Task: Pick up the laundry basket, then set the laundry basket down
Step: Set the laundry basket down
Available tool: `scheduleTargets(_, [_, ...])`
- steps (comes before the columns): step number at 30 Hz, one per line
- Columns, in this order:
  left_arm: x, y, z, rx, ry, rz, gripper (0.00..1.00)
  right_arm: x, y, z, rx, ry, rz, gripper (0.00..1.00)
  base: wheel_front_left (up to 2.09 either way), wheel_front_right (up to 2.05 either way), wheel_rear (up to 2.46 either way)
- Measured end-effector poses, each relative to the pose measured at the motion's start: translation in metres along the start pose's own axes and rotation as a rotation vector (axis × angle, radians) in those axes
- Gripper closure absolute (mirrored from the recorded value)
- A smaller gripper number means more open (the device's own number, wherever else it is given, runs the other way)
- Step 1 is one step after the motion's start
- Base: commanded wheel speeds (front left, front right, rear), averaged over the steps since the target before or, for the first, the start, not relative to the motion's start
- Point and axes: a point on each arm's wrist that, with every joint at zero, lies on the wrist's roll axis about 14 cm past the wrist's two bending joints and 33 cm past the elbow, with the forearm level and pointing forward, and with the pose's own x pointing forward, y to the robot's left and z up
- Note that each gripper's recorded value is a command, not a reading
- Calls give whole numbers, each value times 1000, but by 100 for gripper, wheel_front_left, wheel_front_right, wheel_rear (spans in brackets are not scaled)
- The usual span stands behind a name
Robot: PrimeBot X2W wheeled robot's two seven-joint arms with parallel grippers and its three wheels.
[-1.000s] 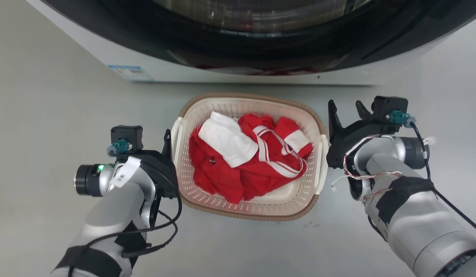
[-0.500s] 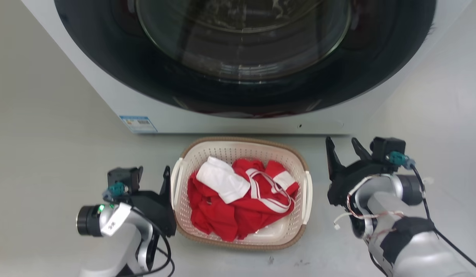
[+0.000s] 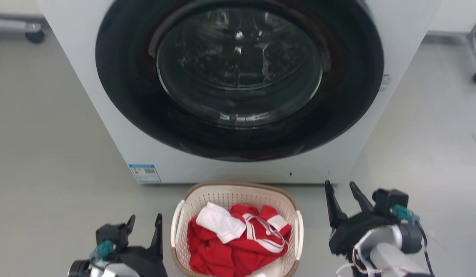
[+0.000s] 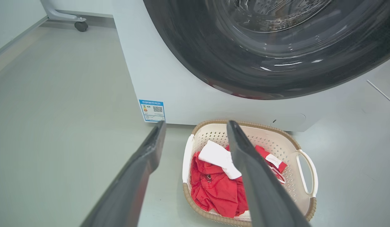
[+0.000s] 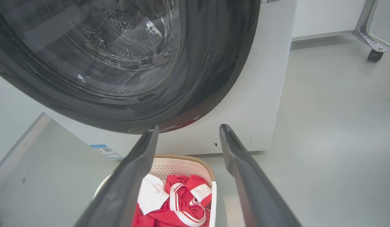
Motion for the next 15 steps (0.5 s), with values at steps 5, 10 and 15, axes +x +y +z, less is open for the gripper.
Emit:
scheduleTargets(5, [-26, 5, 9, -4, -70, 6, 0, -30, 1, 7, 3, -59, -9, 0, 0, 0, 0])
scheduleTargets(10, [-50, 7, 19, -4, -148, 10, 0, -60, 0, 12, 3, -121, -26, 0, 0, 0, 0])
scheduleTargets(15, [-69, 8, 31, -6, -225, 16, 0, -83, 2, 22, 0, -194, -39, 0, 0, 0, 0])
